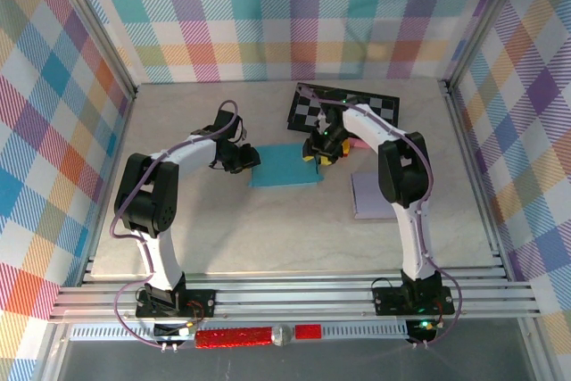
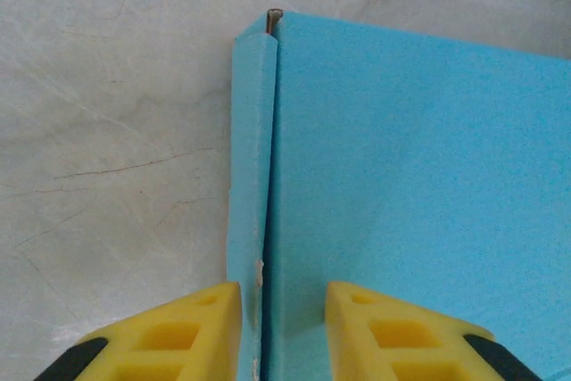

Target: Fold the paper box

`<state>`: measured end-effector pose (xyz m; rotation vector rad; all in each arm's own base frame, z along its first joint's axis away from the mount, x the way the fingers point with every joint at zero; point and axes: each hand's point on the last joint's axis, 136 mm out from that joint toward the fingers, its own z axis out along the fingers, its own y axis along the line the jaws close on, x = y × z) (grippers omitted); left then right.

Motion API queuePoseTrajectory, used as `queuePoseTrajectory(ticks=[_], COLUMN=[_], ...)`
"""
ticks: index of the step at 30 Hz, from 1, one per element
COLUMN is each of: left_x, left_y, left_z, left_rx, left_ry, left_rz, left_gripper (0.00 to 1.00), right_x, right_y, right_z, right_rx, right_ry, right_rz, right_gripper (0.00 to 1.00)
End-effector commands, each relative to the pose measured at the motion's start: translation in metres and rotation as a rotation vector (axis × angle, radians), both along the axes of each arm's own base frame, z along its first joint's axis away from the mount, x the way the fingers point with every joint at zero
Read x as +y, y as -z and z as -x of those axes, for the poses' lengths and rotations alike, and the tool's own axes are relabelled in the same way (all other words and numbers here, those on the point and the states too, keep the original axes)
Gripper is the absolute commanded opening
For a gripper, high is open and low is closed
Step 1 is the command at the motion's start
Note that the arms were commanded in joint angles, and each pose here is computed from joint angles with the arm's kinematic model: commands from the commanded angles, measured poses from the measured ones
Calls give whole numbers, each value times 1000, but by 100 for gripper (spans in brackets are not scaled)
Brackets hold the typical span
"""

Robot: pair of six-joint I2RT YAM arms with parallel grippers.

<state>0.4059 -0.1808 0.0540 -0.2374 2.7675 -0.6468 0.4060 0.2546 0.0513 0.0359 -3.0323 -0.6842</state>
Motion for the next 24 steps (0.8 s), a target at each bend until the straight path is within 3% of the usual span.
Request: queuePoseTrajectory(ticks=[1, 10, 19, 24], left_x=[-1, -6, -6, -8], left_y=[6, -2, -2, 4], left_z=[10, 32, 89, 104], left_rx=[37, 47, 105, 120], left_ry=[7, 16, 35, 30], left_rz=[-1, 18, -8, 8], left_gripper=[27, 26, 26, 26], right_x=[7, 8, -10, -15], right_y=[5, 6, 4, 12], right_z=[6, 26, 77, 94], right_rx=[11, 20, 53, 74], right_ry=[-41, -66, -60, -62], right_rz=[12, 31, 47, 40], right_gripper=[44, 33, 32, 31])
